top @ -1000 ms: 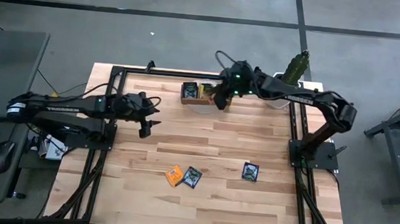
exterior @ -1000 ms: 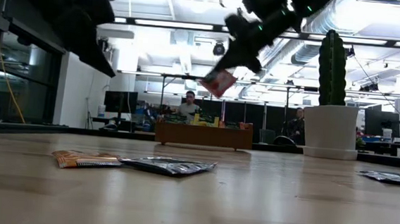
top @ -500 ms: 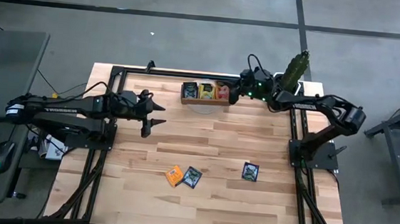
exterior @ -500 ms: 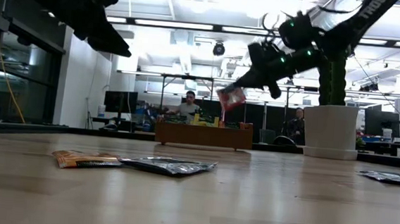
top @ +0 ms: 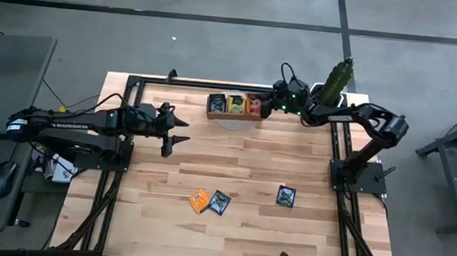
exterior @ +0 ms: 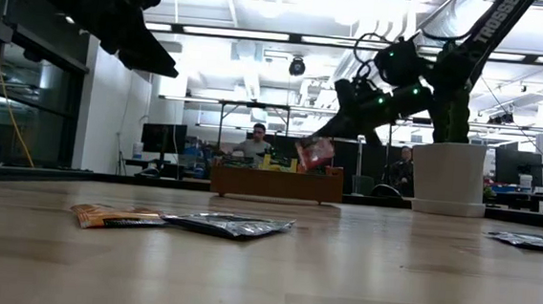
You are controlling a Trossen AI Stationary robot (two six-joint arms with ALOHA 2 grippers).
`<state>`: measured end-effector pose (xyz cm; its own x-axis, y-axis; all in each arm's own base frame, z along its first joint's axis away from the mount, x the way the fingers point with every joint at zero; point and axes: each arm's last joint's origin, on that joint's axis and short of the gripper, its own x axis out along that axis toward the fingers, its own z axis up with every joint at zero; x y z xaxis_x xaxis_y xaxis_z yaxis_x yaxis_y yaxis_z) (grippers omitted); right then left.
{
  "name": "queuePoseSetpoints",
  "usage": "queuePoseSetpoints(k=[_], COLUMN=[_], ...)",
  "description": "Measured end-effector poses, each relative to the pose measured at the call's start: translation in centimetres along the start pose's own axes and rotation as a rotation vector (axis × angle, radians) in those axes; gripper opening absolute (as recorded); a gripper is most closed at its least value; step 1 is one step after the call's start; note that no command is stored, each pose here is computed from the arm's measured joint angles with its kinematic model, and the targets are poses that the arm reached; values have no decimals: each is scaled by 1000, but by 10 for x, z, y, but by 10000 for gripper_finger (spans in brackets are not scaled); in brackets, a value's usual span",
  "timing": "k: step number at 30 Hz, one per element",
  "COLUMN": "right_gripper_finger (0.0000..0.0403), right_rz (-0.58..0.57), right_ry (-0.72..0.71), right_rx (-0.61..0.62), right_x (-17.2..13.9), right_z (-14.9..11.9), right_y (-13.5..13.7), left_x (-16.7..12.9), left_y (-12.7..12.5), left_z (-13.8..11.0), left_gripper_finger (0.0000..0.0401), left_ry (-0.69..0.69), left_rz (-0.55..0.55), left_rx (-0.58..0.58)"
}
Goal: Pick & Place Tea
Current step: Put the top orange tea bag in the right compartment of the organizer
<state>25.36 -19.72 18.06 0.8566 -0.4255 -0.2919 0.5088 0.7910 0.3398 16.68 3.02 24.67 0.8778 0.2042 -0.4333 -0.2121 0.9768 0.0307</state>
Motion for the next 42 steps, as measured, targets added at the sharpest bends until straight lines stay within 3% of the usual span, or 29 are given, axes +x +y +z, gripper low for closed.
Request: queuePoseSetpoints(k=[21, 33, 42], right_gripper_finger=[0, 0, 1], right_rz=[-37, -51, -51], right_ry=[38, 90, 55], right_rx=[27, 115, 119], right_x=[3, 13, 14], right_z=[-6, -22, -19], right_y=[-4, -10, -10], left_x=[0, 0, 0], left_y=[0, 0, 0], left_z=[0, 0, 0], left_gripper_finger=[227, 227, 227], left_ry=[3, 3, 3], left_rz=[2, 3, 4], left_rx=[-17, -20, -25])
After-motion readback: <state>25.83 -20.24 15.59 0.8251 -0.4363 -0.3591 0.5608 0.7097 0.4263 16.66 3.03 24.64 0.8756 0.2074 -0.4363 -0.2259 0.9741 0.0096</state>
